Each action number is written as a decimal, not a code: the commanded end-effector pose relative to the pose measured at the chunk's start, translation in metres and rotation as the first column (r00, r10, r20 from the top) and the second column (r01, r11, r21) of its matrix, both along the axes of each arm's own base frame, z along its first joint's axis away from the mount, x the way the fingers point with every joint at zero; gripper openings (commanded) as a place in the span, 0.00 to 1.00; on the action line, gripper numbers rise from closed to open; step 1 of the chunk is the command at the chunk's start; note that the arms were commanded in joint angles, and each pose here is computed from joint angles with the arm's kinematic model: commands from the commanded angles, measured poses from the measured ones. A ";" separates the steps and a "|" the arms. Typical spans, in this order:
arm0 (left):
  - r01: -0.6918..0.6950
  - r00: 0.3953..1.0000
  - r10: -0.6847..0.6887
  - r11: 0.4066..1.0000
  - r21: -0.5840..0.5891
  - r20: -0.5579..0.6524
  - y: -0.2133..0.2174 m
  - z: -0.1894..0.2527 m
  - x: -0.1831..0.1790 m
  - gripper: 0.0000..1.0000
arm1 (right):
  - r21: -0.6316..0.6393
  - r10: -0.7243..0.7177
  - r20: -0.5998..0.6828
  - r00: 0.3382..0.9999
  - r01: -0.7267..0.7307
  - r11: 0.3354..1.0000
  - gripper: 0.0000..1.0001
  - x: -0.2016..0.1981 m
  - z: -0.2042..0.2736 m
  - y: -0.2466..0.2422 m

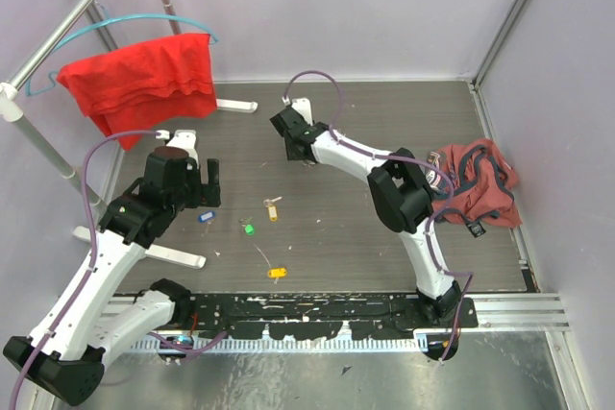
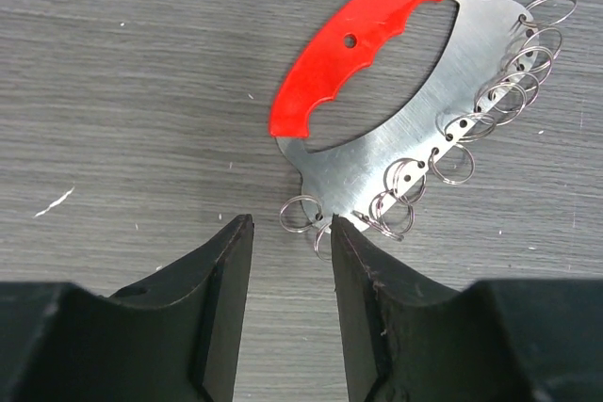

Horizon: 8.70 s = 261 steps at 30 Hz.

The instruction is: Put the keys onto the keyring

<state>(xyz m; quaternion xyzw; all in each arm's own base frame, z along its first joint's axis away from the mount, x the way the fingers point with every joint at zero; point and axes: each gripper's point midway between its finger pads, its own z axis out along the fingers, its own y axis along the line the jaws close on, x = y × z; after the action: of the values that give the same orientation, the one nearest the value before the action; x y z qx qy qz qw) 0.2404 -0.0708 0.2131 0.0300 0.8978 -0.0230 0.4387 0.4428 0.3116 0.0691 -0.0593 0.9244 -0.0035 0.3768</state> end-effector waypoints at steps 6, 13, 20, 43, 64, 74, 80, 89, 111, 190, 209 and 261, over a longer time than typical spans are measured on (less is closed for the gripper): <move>0.007 1.000 -0.007 1.000 -0.005 0.017 -0.001 0.001 0.003 0.98 | 0.008 -0.088 0.059 0.994 0.087 0.996 0.44 0.015 0.005 0.005; 0.008 1.000 -0.008 1.000 -0.005 0.013 -0.002 0.000 0.003 0.98 | 0.001 -0.081 0.046 0.996 0.081 0.997 0.43 0.015 -0.004 0.009; 0.008 1.000 -0.008 1.000 -0.005 0.015 -0.002 0.001 0.003 0.98 | -0.001 -0.065 0.028 0.997 0.065 0.998 0.41 0.015 -0.012 0.012; 0.010 1.000 -0.010 1.000 -0.007 0.015 -0.002 0.001 0.003 0.98 | -0.028 -0.068 0.024 0.997 0.069 0.997 0.02 0.009 -0.013 0.004; 0.092 0.986 -0.077 0.991 -0.100 0.149 -0.011 0.023 -0.009 0.98 | 0.123 0.065 0.061 0.996 -0.072 0.990 0.01 -0.048 0.063 -0.017; 0.226 0.970 -0.194 0.943 -0.246 0.145 -0.050 0.037 -0.014 0.99 | 0.296 0.235 0.065 0.970 -0.244 0.923 0.01 -0.110 0.110 -0.039; 0.328 0.937 -0.261 0.886 -0.327 0.234 -0.078 0.049 -0.017 0.95 | 0.389 0.315 0.095 0.944 -0.327 0.861 0.01 -0.147 0.137 -0.057; 0.500 0.855 -0.399 0.804 -0.323 0.331 -0.142 0.055 -0.027 0.90 | 0.461 0.344 0.140 0.928 -0.369 0.807 0.01 -0.187 0.164 -0.075; 0.224 0.974 -0.213 0.956 -0.189 0.079 -0.100 0.011 -0.016 1.00 | 0.262 0.151 -0.045 0.987 -0.135 0.956 0.36 -0.204 0.105 -0.111; 0.346 0.931 -0.319 0.927 -0.144 0.178 -0.086 0.056 -0.022 0.98 | 0.352 0.304 0.026 0.952 -0.294 0.889 0.01 -0.233 0.134 -0.049; 0.632 0.735 -0.523 0.760 -0.154 0.432 -0.194 0.111 -0.042 0.99 | 0.676 -0.041 0.149 0.988 -0.072 0.733 0.01 -0.228 0.270 -0.073; 0.933 0.235 -0.675 0.358 0.033 0.700 -0.277 0.179 -0.095 0.48 | 0.671 0.334 0.366 0.869 -0.495 0.552 0.01 -0.282 0.339 -0.049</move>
<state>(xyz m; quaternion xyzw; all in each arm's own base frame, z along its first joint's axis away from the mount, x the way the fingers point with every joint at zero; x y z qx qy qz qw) 0.1480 -0.3454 0.3612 0.4342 0.5493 -0.3988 0.5922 0.1621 0.2560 0.3781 -0.1181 0.7957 0.4165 0.4236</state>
